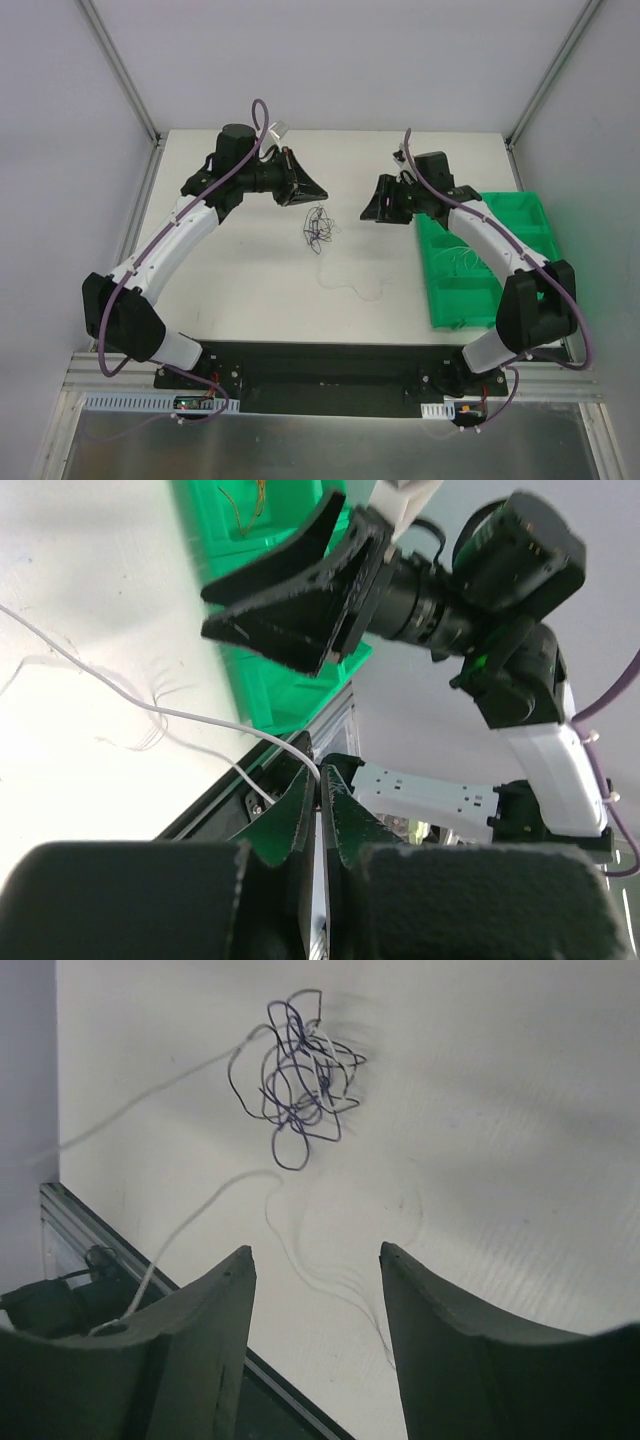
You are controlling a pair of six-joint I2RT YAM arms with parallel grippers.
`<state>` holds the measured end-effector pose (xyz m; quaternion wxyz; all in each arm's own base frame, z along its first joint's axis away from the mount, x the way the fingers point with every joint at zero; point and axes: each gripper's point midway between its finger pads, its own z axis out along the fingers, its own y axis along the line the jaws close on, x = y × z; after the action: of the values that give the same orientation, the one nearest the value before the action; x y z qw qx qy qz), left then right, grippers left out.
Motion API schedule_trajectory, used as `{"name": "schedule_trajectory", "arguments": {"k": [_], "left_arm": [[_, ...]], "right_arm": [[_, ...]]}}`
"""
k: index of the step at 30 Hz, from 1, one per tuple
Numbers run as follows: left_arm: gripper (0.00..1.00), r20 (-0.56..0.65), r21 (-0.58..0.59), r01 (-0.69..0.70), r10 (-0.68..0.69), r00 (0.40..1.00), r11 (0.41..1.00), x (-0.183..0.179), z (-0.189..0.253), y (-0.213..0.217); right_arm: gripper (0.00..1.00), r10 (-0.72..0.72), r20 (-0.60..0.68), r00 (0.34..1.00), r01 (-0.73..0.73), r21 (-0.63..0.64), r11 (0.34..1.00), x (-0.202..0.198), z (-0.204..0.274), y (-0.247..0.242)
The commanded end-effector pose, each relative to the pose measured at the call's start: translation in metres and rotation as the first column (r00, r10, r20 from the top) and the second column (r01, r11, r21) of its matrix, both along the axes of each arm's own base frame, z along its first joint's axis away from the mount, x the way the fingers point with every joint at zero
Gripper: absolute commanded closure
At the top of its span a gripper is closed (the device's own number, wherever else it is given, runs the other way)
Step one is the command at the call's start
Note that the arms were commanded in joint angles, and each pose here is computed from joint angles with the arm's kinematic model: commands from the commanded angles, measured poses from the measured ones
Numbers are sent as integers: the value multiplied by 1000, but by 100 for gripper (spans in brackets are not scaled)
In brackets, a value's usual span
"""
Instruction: Untangle the cables
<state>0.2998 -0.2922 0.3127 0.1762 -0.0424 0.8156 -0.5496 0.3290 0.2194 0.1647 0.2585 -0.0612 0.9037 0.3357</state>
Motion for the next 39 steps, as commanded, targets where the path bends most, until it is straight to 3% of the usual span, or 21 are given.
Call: {"name": "schedule_trajectory", "arguments": {"k": [1,6,9,14,23,31,34,36,39], "left_arm": [[100,86,-25,23,-20,996,999,-13,19,6],[100,79,-31,47,-45,996,998,-13,21,3],[100,79,-33,53,-51,996,998,-14,22,3],[100,77,-37,76,-73,994,996,-17,23,2],[100,88,-35,94,-90,992,995,-17,26,1],[100,106,-34,99,-95,990,995,-15,31,0],[100,118,-23,89,-86,989,996,-14,32,2],[100,150,22,55,-57,987,998,-12,33,9],[100,238,248,-140,79,968,959,-8,24,54]], "right_arm": [[44,5,-12,1000,-4,84,996,24,20,27],[44,30,-124,992,-6,191,982,25,-1,91],[50,-9,-144,989,37,191,981,31,-18,108],[53,44,-76,996,-38,75,996,25,-49,106],[58,134,24,991,-134,-13,991,43,-73,112],[65,163,37,986,-164,8,986,55,-71,133],[84,129,43,991,-128,-26,991,60,-68,131],[96,41,71,997,-32,-122,992,68,-66,110],[100,-130,122,984,159,-276,948,84,-56,55]]}}
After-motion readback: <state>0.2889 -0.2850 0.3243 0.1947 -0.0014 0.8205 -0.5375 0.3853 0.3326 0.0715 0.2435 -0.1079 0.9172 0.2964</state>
